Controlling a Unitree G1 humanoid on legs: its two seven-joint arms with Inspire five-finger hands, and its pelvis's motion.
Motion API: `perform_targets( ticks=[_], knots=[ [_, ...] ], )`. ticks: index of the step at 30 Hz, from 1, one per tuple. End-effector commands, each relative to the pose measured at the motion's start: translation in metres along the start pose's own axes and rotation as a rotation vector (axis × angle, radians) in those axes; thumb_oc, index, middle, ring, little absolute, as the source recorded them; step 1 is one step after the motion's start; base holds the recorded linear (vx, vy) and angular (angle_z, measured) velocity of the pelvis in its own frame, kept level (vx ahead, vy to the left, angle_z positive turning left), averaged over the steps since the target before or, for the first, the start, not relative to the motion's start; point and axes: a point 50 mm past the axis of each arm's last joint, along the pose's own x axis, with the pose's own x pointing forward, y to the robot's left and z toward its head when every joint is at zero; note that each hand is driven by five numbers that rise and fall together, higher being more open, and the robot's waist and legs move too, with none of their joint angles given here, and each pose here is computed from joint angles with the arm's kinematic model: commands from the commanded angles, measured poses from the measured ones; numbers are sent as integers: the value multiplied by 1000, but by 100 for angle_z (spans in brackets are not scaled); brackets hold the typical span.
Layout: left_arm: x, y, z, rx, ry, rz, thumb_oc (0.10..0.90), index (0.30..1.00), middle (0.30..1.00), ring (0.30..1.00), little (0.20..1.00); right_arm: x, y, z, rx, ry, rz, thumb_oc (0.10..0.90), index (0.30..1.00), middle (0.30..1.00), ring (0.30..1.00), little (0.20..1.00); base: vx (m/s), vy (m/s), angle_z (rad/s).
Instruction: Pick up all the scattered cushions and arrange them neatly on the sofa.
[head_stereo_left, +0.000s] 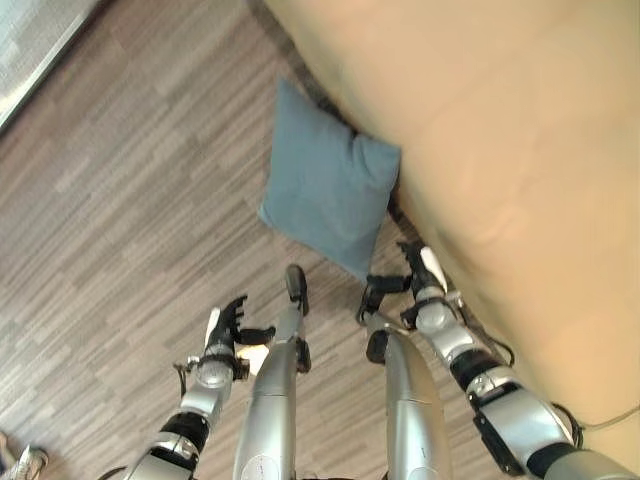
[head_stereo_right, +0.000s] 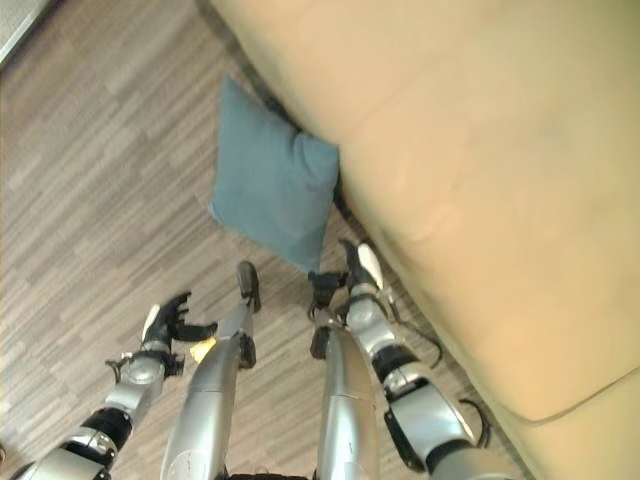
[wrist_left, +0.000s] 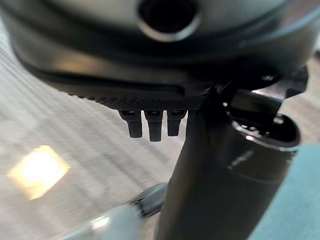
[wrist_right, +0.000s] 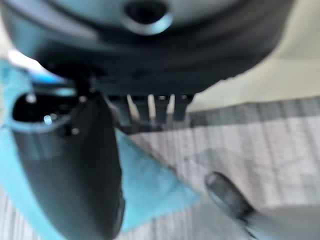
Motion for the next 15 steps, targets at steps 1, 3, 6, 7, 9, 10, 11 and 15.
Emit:
perform_targets(
  ticks=[1, 3, 6, 7, 9, 10, 11, 15],
  knots=[
    [-8, 24, -1, -50, -49, 101, 800, 900, 900, 900, 900, -4, -12, -3, 71, -21, -83, 800, 900, 900, 900, 900, 14, -14, 10],
    [-5, 26, 9, -74, -86, 108, 800, 900, 900, 900, 900, 2, -23, 8, 119, -39, -121, 800, 900, 900, 900, 900, 28, -14, 7],
    [-5, 29, 23, -95, -140, 114, 800, 900, 900, 900, 900, 9, -39, 19, 178, -58, -170, 800, 900, 900, 900, 900, 53, -10, 6],
    [-5, 30, 24, -99, -150, 111, 800, 900, 900, 900, 900, 10, -42, 22, 184, -63, -179, 800, 900, 900, 900, 900, 50, -5, 8],
    [-6, 32, 27, -111, -164, 119, 800, 900, 900, 900, 900, 13, -53, 28, 211, -75, -207, 800, 900, 900, 900, 900, 53, 8, 10],
    [-6, 32, 30, -112, -175, 115, 800, 900, 900, 900, 900, 15, -55, 33, 227, -86, -212, 800, 900, 900, 900, 900, 58, 9, 10],
    [-7, 32, 32, -116, -186, 111, 800, 900, 900, 900, 900, 16, -60, 39, 251, -98, -220, 800, 900, 900, 900, 900, 76, 13, 10],
    [-9, 31, 37, -103, -214, 91, 800, 900, 900, 900, 900, 22, -75, 61, 300, -146, -253, 800, 900, 900, 900, 900, 48, 13, 3]
  ],
)
